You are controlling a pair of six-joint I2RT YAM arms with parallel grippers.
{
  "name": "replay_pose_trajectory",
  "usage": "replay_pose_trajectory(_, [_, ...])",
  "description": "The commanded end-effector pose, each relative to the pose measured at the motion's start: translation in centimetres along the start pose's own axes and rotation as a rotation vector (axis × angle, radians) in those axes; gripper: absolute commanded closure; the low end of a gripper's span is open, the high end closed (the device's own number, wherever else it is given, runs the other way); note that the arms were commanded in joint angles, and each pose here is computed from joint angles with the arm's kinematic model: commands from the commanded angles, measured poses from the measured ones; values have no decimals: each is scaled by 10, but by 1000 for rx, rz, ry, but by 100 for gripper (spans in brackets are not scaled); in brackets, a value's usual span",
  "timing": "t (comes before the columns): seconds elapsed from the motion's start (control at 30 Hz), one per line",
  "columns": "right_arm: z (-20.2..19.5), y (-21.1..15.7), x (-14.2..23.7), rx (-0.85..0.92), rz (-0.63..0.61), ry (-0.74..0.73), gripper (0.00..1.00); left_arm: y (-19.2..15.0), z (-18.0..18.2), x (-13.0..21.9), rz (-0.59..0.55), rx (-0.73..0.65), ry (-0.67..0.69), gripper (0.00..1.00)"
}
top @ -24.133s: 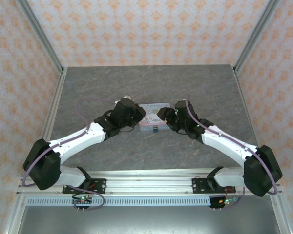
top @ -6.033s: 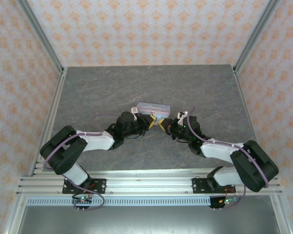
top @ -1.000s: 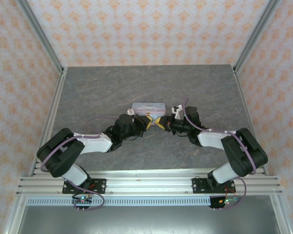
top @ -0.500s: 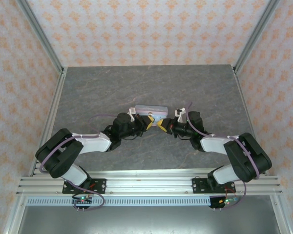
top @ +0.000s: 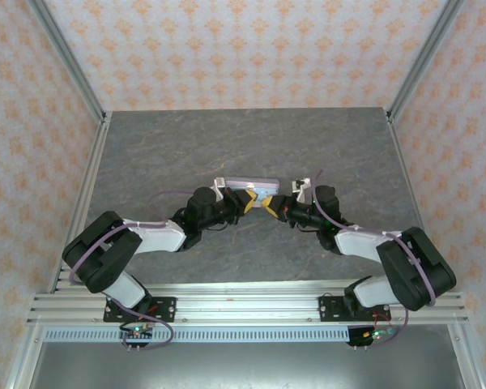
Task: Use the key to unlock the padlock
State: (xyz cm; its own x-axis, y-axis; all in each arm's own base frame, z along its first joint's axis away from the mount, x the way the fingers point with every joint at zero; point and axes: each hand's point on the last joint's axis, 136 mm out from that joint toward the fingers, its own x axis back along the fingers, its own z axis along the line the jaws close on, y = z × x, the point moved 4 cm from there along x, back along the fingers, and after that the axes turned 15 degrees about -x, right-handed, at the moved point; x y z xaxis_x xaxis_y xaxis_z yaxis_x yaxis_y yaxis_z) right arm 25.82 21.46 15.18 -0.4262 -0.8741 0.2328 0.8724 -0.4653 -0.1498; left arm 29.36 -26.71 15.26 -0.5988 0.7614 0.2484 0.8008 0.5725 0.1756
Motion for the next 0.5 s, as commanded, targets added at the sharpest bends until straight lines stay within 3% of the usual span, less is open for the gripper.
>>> replay_pose_trajectory(0.0, [11, 2, 2, 45, -20, 18, 100, 7, -18, 0, -27, -15, -71, 100])
replay_pose_trajectory(0.47, [13, 7, -4, 35, -28, 19, 100, 8, -17, -3, -29, -13, -63, 100])
